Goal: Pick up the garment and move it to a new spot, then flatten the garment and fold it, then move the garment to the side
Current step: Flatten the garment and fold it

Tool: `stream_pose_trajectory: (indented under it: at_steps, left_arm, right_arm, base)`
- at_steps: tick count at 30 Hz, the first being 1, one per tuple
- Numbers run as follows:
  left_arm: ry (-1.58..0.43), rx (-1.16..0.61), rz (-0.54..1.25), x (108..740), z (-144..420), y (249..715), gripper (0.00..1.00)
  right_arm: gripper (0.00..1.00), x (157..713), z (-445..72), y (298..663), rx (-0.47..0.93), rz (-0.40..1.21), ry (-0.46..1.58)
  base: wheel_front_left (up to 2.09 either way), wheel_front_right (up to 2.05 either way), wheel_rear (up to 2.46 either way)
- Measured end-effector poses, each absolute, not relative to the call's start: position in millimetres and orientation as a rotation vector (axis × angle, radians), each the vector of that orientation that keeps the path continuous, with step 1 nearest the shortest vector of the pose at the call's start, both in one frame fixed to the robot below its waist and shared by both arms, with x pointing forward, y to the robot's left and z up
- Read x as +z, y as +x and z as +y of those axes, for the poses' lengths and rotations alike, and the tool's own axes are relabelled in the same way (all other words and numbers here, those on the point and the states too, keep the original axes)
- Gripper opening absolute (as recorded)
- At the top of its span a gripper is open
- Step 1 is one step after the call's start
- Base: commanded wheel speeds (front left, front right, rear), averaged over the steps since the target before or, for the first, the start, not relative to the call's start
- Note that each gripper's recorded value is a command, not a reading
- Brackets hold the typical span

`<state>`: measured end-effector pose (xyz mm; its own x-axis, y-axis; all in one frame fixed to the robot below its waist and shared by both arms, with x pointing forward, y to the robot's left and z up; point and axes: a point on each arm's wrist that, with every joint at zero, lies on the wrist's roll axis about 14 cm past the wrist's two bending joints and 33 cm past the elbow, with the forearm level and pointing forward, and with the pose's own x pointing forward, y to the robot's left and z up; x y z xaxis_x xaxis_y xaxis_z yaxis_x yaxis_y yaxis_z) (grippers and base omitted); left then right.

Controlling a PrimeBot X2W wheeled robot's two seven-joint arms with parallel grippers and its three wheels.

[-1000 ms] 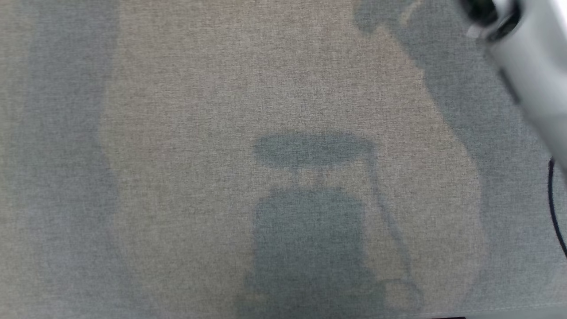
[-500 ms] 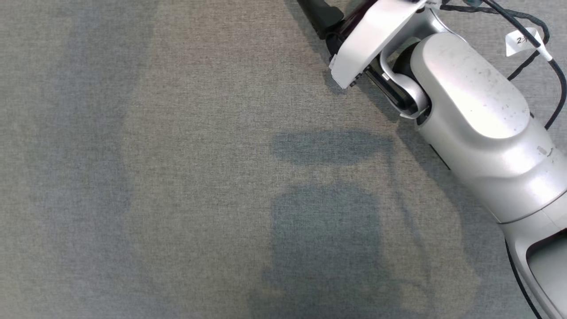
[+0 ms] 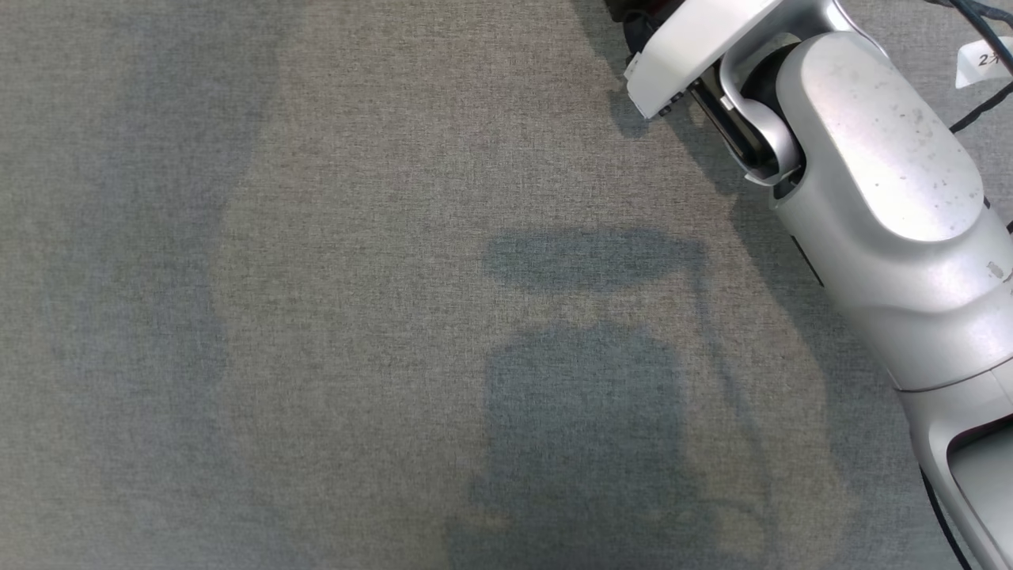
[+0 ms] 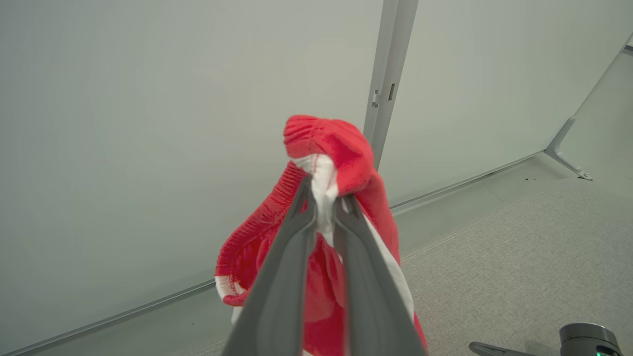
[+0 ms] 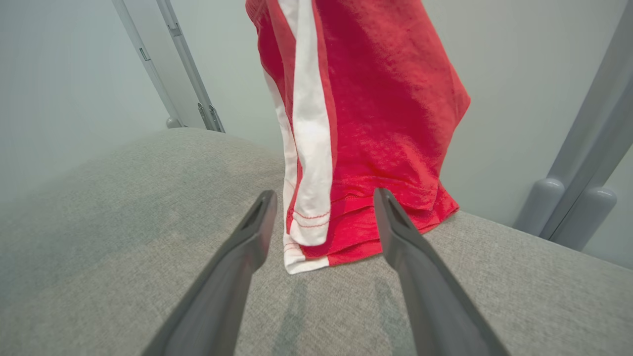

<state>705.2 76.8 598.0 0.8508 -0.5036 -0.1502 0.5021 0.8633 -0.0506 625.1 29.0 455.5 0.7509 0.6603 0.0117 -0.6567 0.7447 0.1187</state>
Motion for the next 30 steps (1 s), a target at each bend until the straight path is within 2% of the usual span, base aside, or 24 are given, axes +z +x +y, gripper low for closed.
stream_pose_trajectory:
  at_steps: [14,23,24,25,26,27,28,30]
  left_arm:
    - [-0.033,-0.557,0.157,603,69,693,0.0]
    - [-0.018,-0.562,0.17,600,70,687,0.0]
    - [-0.017,-0.564,0.17,600,70,686,0.0]
    - [-0.023,-0.566,0.169,601,70,686,0.0]
    - [-0.025,-0.568,0.167,602,70,685,0.0]
    - [-0.026,-0.57,0.167,602,69,685,0.0]
    - [-0.028,-0.571,0.167,602,69,685,0.0]
    - [-0.029,-0.568,0.172,601,70,685,0.0]
  right_arm:
    - [1.0,426,51,623,0.707,0.101,0.127]
    - [1.0,420,56,635,0.683,0.097,0.104]
    - [0.97,420,56,636,0.682,0.097,0.095]
    - [0.89,420,55,637,0.68,0.097,0.093]
    - [0.71,419,55,638,0.676,0.097,0.094]
    - [0.62,417,54,639,0.673,0.1,0.093]
    - [0.62,417,54,640,0.67,0.1,0.092]
    - [0.4,418,54,644,0.665,0.093,0.094]
  base:
    - [0.0,0.0,0.0]
    - [0.0,0.0,0.0]
    - [0.0,0.0,0.0]
    - [0.0,0.0,0.0]
    - [0.0,0.0,0.0]
    - [0.0,0.0,0.0]
    - [0.0,0.0,0.0]
    - [0.0,0.0,0.0]
